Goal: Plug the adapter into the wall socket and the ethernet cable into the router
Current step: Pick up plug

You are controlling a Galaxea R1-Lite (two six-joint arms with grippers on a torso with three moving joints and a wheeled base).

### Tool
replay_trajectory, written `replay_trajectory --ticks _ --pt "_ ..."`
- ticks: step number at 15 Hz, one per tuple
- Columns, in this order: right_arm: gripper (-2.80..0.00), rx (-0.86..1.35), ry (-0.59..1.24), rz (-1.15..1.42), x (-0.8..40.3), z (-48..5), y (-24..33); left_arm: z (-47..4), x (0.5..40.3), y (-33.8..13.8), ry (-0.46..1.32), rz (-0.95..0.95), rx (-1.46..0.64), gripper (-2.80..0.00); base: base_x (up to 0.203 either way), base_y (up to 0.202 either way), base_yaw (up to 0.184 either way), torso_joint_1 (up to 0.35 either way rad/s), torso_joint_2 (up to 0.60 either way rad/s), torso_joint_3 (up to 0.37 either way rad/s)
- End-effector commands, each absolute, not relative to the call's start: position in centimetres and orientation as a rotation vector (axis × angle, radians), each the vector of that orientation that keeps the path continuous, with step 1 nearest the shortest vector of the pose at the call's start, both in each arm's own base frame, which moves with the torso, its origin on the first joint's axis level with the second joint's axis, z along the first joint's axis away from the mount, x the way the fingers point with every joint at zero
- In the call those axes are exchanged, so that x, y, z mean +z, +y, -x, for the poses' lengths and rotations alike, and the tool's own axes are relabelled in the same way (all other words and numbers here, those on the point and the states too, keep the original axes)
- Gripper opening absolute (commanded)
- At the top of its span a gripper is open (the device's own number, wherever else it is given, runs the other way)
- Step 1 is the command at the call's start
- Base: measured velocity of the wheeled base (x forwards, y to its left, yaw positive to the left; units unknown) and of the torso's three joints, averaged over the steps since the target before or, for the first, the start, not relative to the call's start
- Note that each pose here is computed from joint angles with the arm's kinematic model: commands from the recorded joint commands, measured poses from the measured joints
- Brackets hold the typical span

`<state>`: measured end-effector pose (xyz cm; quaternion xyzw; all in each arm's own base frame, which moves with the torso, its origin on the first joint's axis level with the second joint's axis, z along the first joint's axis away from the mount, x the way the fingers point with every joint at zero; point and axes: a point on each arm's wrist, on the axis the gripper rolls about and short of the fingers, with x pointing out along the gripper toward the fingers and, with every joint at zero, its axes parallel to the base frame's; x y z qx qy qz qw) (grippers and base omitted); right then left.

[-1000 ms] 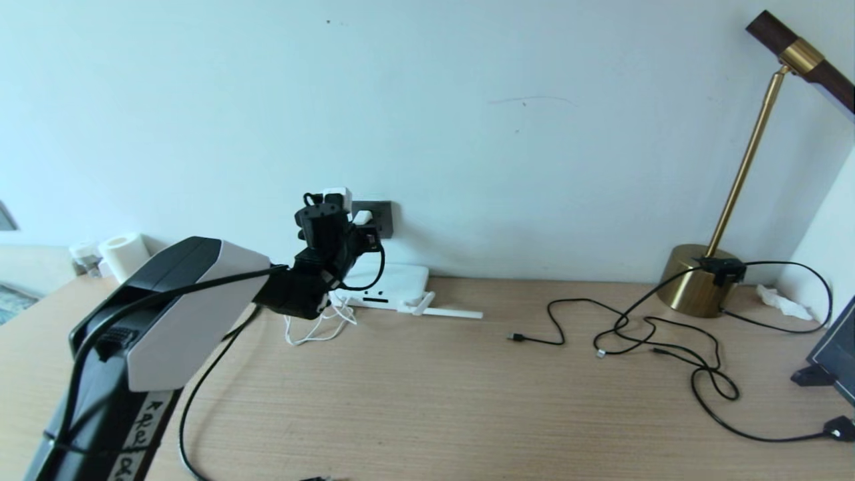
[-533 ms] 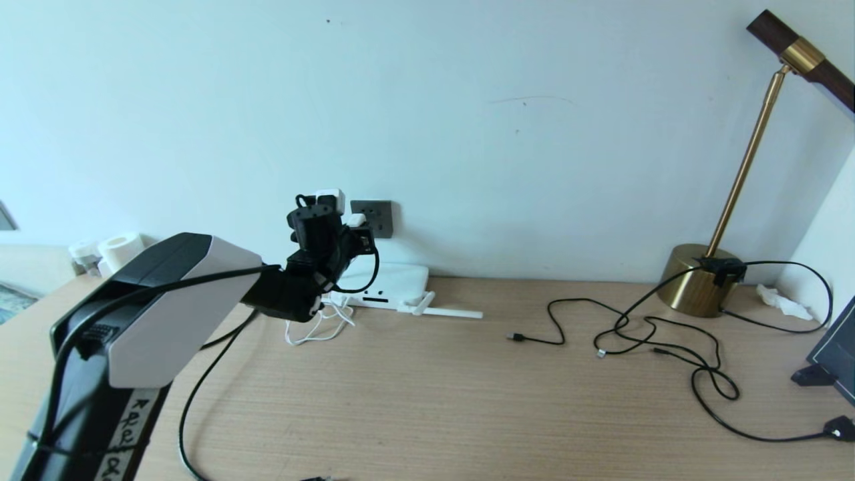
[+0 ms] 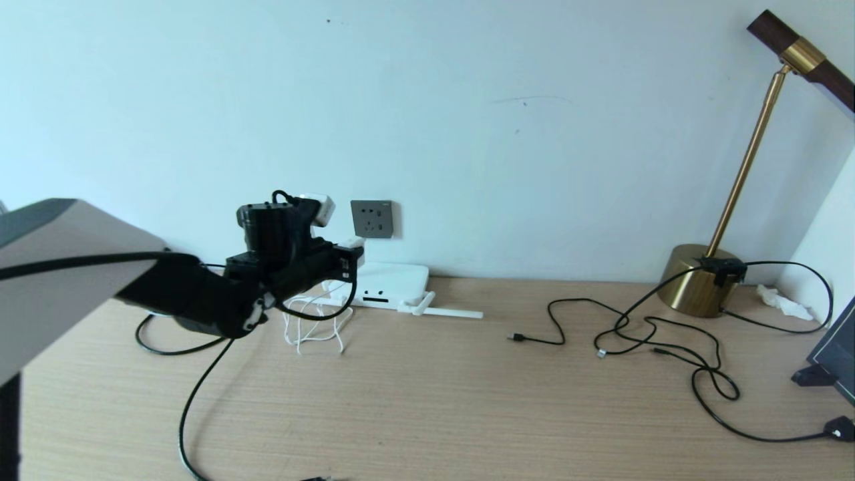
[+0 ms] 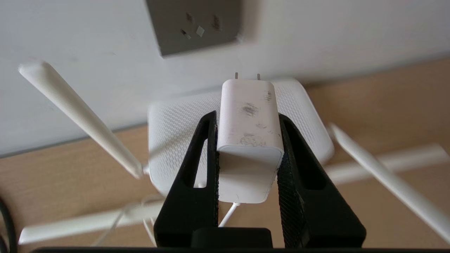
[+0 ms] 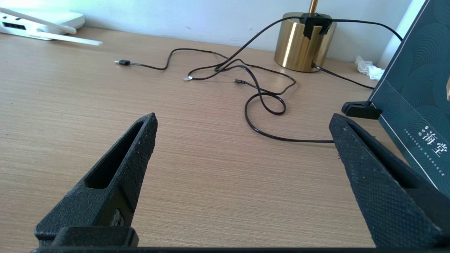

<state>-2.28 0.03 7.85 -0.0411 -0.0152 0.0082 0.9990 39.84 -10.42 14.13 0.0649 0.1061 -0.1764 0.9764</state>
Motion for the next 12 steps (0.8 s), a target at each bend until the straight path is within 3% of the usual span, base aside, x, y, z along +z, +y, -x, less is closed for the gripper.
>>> replay_trajectory --ticks 1,4,6,10,12 --pt "0.00 0.018 -0.020 0.083 7.6 2.2 0.0 -35.1 17.5 -9.3 0.236 -0.192 -0.493 -2.80 0.000 0.000 0.000 0.000 0.00 0.000" --pt "0.00 0.018 -0.019 0.083 7.6 2.2 0.0 -31.4 15.5 -8.7 0.412 -0.444 -0.708 -2.80 0.000 0.000 0.000 0.000 0.00 0.000" --pt "0.00 0.018 -0.019 0.083 7.6 2.2 0.0 -30.2 14.0 -8.8 0.558 -0.506 -0.766 -2.80 0.000 0.000 0.000 0.000 0.00 0.000" --pt "0.00 0.018 -0.019 0.083 7.6 2.2 0.0 -30.2 14.0 -8.6 0.829 -0.516 -0.618 -2.80 0.000 0.000 0.000 0.000 0.00 0.000" --pt "0.00 0.018 -0.019 0.083 7.6 2.2 0.0 -30.9 14.1 -9.0 0.883 -0.392 -0.525 -2.80 0.000 0.000 0.000 0.000 0.00 0.000"
